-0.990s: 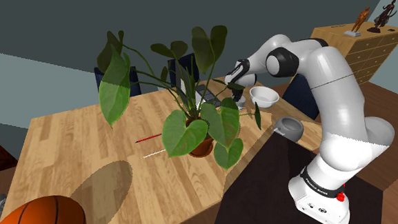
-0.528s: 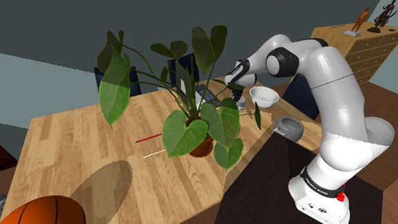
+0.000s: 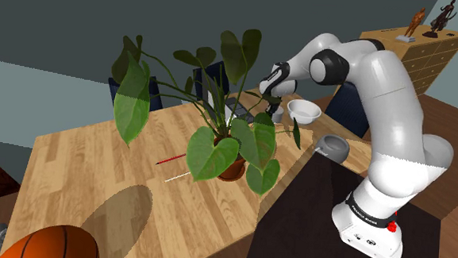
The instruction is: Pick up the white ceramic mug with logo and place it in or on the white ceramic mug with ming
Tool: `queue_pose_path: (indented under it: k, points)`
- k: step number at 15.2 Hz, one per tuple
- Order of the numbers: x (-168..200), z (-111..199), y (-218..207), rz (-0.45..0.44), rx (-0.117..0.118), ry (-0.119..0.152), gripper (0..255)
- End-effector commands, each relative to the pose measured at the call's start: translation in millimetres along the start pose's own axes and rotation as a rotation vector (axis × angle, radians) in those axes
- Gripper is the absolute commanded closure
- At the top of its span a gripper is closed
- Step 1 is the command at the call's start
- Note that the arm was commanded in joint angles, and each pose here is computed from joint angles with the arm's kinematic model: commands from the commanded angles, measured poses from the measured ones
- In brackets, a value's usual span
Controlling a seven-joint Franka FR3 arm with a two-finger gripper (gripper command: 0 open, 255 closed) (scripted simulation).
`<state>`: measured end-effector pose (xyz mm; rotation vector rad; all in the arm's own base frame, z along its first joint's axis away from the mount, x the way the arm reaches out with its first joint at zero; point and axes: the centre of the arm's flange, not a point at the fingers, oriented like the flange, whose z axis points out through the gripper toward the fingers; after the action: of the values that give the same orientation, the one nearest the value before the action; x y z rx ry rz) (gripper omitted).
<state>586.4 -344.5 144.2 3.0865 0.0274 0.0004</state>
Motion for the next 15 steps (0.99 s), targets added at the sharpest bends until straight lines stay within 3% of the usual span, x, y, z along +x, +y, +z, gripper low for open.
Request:
queue_pose_path:
  k: [1, 15]
  points:
    - [-1, -11, 0, 0.000, 0.000, 0.000, 255]
    - [-1, -85, 4, 0.000, 0.000, 0.000, 255]
